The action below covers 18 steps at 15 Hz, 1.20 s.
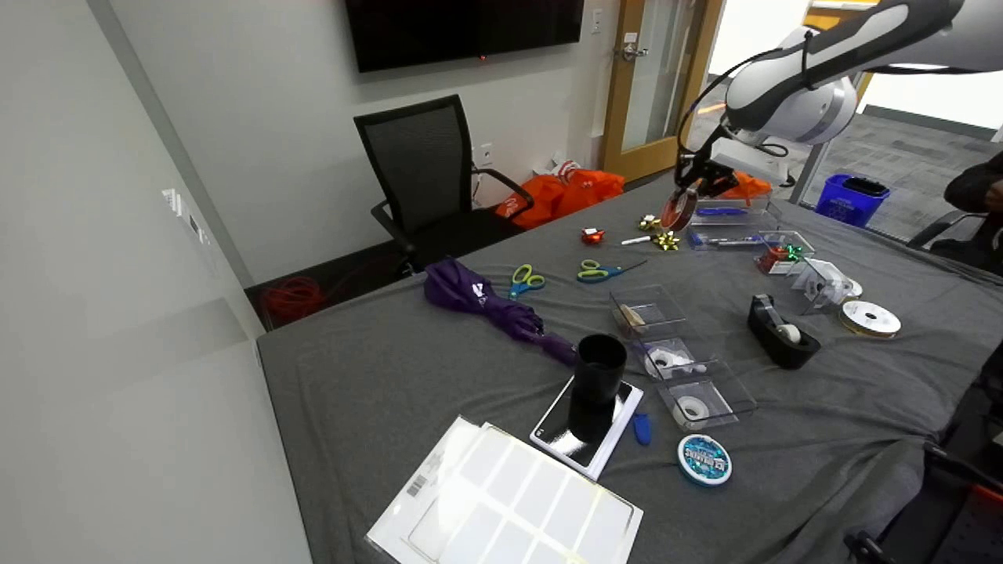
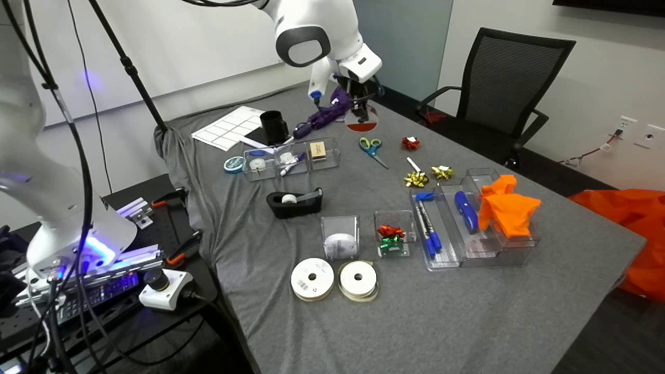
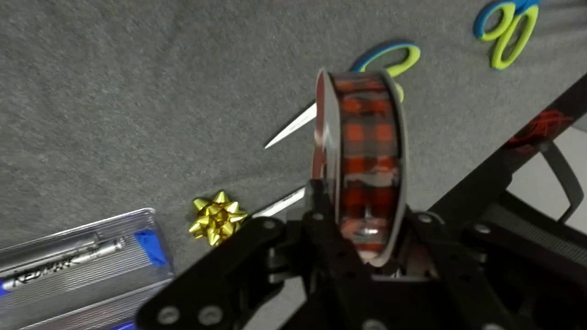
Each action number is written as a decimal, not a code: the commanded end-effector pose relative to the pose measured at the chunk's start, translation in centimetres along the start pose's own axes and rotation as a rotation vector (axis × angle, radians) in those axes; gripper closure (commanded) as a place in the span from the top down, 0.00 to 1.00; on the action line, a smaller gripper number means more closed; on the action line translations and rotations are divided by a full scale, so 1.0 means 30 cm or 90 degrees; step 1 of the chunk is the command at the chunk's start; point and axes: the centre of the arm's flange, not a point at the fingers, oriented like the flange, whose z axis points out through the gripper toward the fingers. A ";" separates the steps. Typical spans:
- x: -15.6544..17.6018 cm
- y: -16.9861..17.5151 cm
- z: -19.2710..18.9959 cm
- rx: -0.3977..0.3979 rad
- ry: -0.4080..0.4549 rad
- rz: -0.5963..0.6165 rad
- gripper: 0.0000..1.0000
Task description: Move the orange object in the small container to the container on the right
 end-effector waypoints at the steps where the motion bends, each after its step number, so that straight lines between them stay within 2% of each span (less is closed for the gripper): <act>1: 0.119 0.192 0.021 0.024 0.083 0.096 0.07; 3: 0.183 0.309 0.027 0.024 0.149 0.143 0.07; 6: 0.239 0.474 0.031 -0.016 0.223 0.194 0.07; 9: 0.257 0.624 0.030 -0.062 0.247 0.229 0.07; 11: 0.268 0.695 0.030 -0.072 0.234 0.254 0.07; 12: 0.273 0.718 0.033 -0.059 0.221 0.273 0.07; 14: 0.277 0.729 0.050 0.002 0.185 0.309 0.07; 18: 0.303 0.705 0.076 0.053 0.184 0.374 0.07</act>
